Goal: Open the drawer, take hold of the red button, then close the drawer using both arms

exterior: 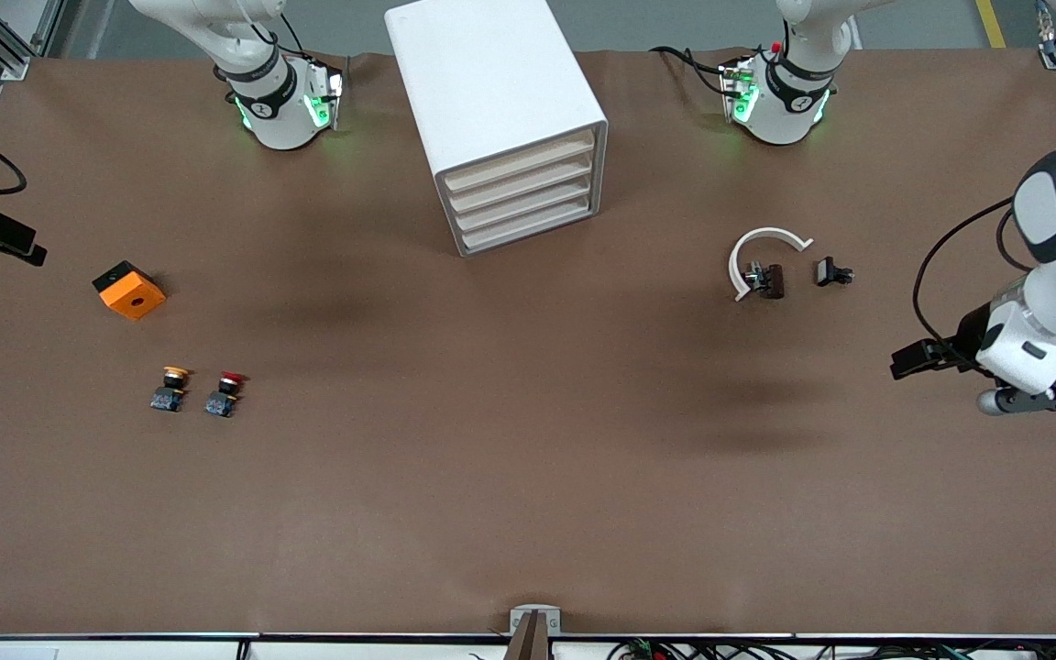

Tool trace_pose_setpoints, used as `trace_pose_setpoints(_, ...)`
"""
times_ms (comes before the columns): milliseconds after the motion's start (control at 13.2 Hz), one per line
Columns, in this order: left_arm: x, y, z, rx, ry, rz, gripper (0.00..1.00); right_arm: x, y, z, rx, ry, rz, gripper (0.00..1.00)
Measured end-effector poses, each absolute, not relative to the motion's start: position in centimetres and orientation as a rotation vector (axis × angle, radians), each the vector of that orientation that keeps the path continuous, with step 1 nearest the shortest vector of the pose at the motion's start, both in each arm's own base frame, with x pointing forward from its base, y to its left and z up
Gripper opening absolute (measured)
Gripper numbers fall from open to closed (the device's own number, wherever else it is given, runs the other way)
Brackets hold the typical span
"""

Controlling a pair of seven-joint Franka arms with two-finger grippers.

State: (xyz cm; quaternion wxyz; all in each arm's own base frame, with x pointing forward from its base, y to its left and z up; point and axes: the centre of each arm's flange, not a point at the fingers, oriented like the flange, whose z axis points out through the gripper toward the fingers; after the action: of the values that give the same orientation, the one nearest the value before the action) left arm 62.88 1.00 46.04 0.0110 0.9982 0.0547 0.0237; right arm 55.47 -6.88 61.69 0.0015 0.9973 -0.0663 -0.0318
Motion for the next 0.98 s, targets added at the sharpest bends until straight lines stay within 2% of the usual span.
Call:
trace_pose_setpoints(227,61.3,0.9,49.7,3.138,0.166,0.093,1.00,55.1,-7.0,62.3,3.131,-0.250,-0.093,1.00)
trace_pose_setpoints(605,58.1,3.1,55.0,3.152,0.059,0.081,1.00,53.7,-7.3,65.2,3.137,-0.209,0.006,1.00)
trace_pose_setpoints(983,54.4,2.3,60.6,3.168,0.030,0.081,1.00,52.6,-7.5,65.6,3.143,-0.144,0.011,1.00)
